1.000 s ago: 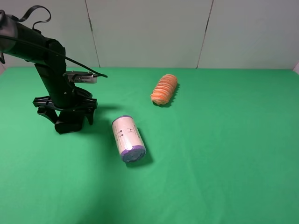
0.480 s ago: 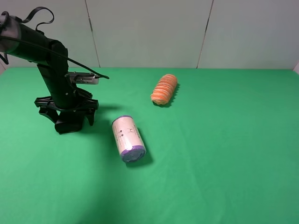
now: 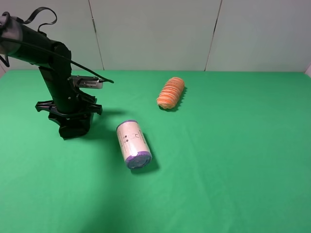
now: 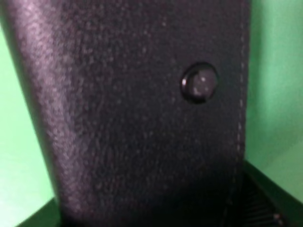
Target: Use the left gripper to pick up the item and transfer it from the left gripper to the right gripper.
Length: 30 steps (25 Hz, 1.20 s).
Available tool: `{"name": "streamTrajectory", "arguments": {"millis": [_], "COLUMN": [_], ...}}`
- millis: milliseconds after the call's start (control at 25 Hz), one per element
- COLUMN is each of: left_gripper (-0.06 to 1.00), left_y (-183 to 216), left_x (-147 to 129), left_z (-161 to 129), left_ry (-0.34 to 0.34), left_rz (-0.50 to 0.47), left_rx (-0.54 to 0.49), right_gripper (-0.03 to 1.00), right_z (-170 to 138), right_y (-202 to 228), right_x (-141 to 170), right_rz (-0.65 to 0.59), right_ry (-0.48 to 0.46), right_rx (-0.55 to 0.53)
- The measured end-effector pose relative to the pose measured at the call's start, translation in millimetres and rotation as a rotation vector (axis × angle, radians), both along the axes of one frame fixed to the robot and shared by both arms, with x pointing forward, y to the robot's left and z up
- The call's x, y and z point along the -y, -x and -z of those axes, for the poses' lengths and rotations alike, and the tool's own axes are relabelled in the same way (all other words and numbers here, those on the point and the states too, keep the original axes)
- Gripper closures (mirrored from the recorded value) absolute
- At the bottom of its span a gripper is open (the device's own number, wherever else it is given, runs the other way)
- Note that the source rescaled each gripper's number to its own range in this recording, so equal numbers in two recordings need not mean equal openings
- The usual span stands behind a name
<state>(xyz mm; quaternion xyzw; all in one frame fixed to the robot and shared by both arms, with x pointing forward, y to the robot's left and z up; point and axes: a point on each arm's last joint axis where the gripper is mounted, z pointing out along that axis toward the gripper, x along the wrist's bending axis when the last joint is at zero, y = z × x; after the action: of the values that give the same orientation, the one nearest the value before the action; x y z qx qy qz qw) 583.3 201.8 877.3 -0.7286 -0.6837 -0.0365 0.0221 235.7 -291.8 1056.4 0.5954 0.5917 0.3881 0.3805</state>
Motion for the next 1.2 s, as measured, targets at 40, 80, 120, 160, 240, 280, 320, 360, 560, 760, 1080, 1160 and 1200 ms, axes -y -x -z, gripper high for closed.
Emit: {"name": "streamTrajectory", "arguments": {"millis": [40,80,120,160,240,280,320,360,560,760,1080,1160,1200], "left_gripper": [0.84,0.85,0.85,0.85,0.86,0.86,0.86,0.86,0.86,0.87,0.88,0.88,0.88], "left_y": [0,0,1,1,1,1,1,1,1,2,8,10,11], "left_x": [0,0,0,0,-1,-1,-1,-1,-1,-2,-8,-8,-9], "left_z": [0,0,0,0,0,0,0,0,0,-1,-17,-27,-33], "left_ry": [0.0,-0.002,-0.004,-0.005,-0.007,-0.007,-0.007,-0.007,-0.007,-0.025,-0.077,-0.076,-0.076], "left_rz": [0.0,0.001,0.0,0.0,0.0,0.0,0.0,0.0,0.0,0.009,0.069,0.087,0.099], "left_rx": [-0.001,-0.004,-0.009,-0.012,-0.016,-0.016,-0.016,-0.016,-0.016,-0.029,-0.071,-0.063,-0.058], "right_gripper": [-0.03,-0.03,-0.03,-0.03,-0.03,-0.03,-0.03,-0.03,-0.03,-0.03,-0.03,-0.03,-0.03], "right_z": [0,0,0,0,0,0,0,0,0,0,0,0,0], "right_y": [0,0,0,0,0,0,0,0,0,0,0,0,0], "right_x": [0,0,0,0,0,0,0,0,0,0,0,0,0], "right_rz": [0.0,0.0,0.0,0.0,0.0,0.0,0.0,0.0,0.0,0.0,0.0,0.0,0.0], "right_ry": [0.0,0.0,0.0,0.0,0.0,0.0,0.0,0.0,0.0,0.0,0.0,0.0,0.0], "right_rx": [0.0,0.0,0.0,0.0,0.0,0.0,0.0,-0.001,-0.001,-0.001,-0.001,-0.001,-0.001]}}
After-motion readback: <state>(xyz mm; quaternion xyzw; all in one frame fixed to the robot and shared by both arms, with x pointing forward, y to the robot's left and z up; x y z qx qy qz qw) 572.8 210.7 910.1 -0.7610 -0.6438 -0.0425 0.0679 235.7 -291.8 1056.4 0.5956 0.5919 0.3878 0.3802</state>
